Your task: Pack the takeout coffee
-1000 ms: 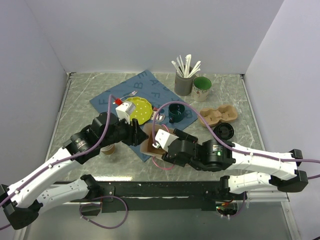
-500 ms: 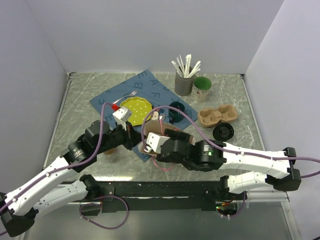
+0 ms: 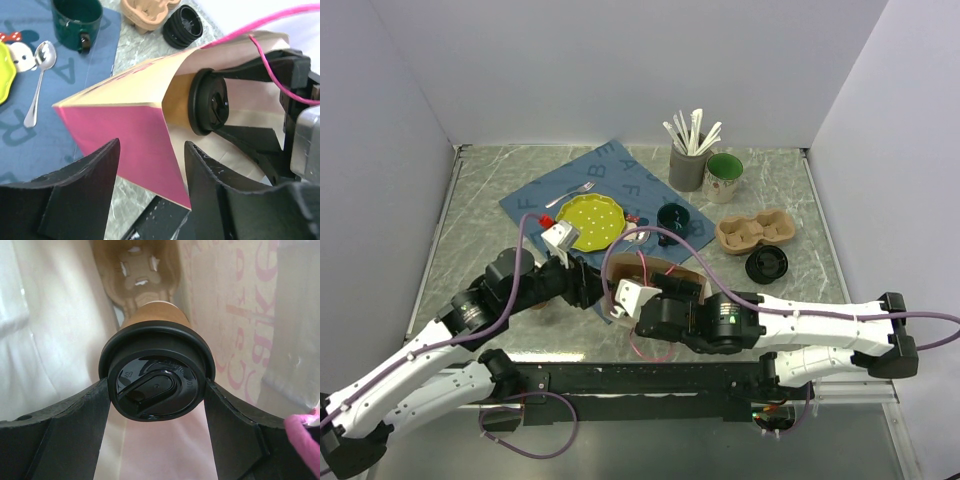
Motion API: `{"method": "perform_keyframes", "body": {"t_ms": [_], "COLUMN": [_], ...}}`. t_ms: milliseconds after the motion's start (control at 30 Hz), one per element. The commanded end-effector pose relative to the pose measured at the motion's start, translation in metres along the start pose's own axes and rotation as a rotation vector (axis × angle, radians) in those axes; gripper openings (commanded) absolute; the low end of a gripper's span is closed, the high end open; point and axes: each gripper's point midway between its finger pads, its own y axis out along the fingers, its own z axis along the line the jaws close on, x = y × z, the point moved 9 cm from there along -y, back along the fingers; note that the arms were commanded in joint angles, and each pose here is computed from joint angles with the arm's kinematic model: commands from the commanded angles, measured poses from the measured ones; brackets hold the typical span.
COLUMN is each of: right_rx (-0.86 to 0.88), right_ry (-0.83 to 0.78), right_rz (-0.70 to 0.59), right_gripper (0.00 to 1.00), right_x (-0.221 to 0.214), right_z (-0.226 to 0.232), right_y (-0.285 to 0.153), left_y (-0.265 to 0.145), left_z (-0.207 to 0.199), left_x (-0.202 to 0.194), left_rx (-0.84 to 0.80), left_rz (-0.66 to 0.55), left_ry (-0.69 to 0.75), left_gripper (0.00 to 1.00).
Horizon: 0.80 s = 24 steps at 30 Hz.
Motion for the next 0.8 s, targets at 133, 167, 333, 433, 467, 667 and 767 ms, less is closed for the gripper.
{"method": "perform_keyframes", "body": {"t_ms": [133,167,333,433,467,667,767], "right_rx": [-0.065,-0.067,-0.068,-0.06,-0.064,-0.069,-0.092], "right_ry": [0.098,0.102,0.106,0.115,0.121,0.145,0.141], "right_rz": [0.001,-0.003,-0.007,-0.017,-0.022,-0.112,-0.124], "right_gripper": [0.4,0.4,0.4,0.4,0.4,0.4,0.4], "right_x": [0.002,0.004,-0.001,-0.002,-0.001,0.012,0.017], "right_z": [0.012,0.013,0.017,0.018,0.017,0.012,0.01], "right_y": [0.0,0.001,0.005,0.005,0.005,0.008,0.012], "left_y": [-0.018,-0.017,-0.011,-0.009,-0.01,-0.016,-0.018], "left_z": [-0.01,-0.012,-0.016,-0.018,-0.02,-0.024,-0.022], "left_x": [0.014,0.015,0.015,0.015,0.015,0.013,0.01], "left_rx": [0.037,0.023,0.0,-0.015,-0.027,-0.115,-0.135], "left_rz": [0.014,0.006,0.041,0.059,0.06,0.016,0.005], "left_ry": [-0.078,-0.082,-0.088,-0.068,-0.06,0.028,0.078], "left_gripper": [0.57,0.57,0.5,0.36,0.29,0.02,0.01]}}
